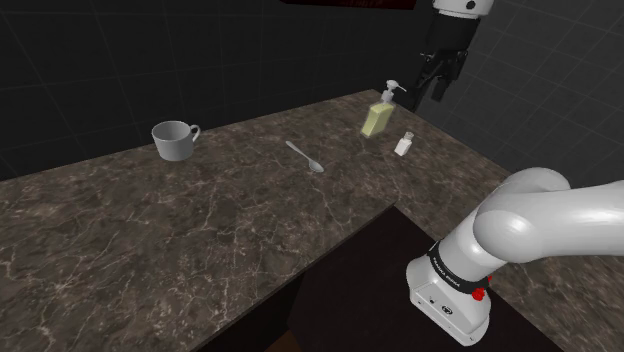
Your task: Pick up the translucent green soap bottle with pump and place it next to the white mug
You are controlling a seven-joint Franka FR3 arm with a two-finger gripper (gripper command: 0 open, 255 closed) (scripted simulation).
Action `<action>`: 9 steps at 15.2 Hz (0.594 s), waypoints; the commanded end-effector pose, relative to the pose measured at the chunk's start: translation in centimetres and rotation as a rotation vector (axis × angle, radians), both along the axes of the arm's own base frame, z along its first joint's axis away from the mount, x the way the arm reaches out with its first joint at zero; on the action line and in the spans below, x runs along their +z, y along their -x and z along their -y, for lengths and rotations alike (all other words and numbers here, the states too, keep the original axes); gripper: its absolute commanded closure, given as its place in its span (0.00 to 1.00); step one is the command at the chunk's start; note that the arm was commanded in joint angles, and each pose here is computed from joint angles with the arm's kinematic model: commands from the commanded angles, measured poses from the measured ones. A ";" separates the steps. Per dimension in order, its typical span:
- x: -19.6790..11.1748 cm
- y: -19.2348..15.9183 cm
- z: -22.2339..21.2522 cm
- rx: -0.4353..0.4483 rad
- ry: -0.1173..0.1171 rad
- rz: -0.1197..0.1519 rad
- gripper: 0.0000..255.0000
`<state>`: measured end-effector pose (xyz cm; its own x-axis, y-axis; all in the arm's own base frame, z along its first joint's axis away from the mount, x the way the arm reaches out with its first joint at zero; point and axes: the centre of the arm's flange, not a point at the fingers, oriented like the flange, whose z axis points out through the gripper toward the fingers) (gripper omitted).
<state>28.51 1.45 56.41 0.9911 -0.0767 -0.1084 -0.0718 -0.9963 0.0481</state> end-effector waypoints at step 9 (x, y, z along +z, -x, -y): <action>-3.4 -5.9 7.2 -0.026 0.023 0.040 0.00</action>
